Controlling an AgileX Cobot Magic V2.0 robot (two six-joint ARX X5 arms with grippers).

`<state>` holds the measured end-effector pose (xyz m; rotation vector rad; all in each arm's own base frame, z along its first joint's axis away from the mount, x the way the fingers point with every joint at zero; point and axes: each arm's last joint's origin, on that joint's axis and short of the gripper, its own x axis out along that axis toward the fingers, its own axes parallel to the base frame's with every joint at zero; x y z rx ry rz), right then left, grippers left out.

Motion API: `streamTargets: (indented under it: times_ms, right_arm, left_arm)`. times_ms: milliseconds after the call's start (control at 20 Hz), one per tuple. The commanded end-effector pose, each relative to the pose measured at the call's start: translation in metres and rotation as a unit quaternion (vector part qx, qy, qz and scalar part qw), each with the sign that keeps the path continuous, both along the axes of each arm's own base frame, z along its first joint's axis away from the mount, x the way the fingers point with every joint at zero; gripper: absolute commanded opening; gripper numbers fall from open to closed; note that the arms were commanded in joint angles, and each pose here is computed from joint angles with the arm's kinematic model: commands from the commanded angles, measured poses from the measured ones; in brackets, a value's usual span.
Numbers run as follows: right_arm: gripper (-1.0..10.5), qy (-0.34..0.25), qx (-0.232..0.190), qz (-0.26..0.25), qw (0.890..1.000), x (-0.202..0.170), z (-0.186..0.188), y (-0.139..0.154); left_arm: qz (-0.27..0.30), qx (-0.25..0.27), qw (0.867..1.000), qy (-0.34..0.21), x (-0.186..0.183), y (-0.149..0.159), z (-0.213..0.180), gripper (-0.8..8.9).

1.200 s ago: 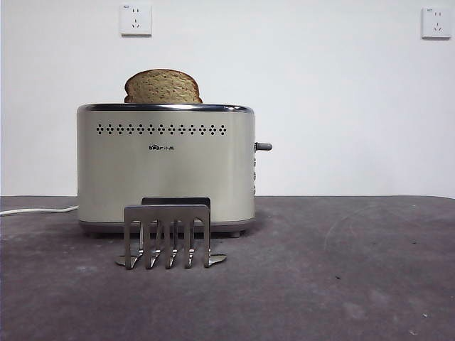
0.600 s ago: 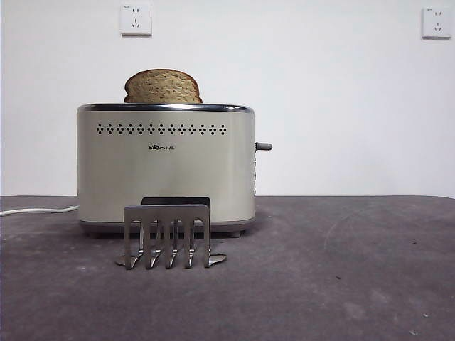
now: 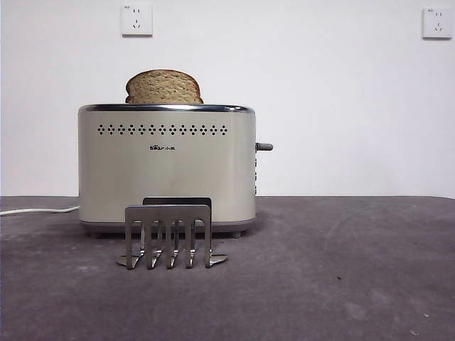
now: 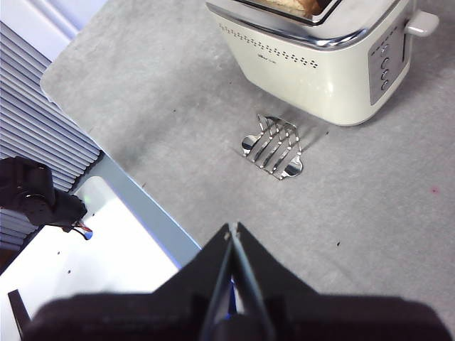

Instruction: Pick up a slice of bread from the rack,put the bread on the toaster,press the button

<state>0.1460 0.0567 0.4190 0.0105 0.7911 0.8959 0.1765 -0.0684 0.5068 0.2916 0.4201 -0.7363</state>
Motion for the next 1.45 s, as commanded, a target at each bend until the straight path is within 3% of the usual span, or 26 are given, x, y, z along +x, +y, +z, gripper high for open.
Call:
streamTargets:
  times_ms: [50, 350, 500, 650, 1000, 1250, 1450]
  right_arm:
    - [0.0, -0.002, -0.001, 0.003, 1.0, 0.0, -0.001, 0.0]
    - [0.0, -0.002, -0.001, 0.003, 1.0, 0.0, -0.001, 0.0]
    - [0.0, -0.002, -0.001, 0.003, 1.0, 0.0, -0.001, 0.0]
    - [0.0, -0.002, -0.001, 0.003, 1.0, 0.0, -0.001, 0.0]
    - [0.0, -0.002, -0.001, 0.003, 1.0, 0.0, -0.001, 0.0]
    - [0.0, -0.002, -0.001, 0.003, 1.0, 0.0, -0.001, 0.0]
    - [0.0, -0.002, -0.001, 0.003, 1.0, 0.0, -0.001, 0.0]
  left_arm:
    - [0.01, -0.03, 0.994, -0.1, -0.025, 0.018, 0.023, -0.03]
    - [0.102, -0.039, 0.969, -0.223, -0.081, 0.051, 0.037, -0.03]
    - [0.137, -0.04, 0.944, -0.296, -0.098, 0.058, 0.014, -0.03]
    - [0.183, -0.035, 0.925, -0.332, -0.102, 0.062, -0.032, -0.03]
    - [0.241, -0.064, 0.92, -0.302, -0.095, 0.068, -0.164, -0.03]
    - [0.271, -0.059, 0.928, -0.247, -0.086, 0.07, -0.255, -0.03]
    - [0.278, -0.055, 0.936, -0.207, -0.082, 0.07, -0.3, -0.03]
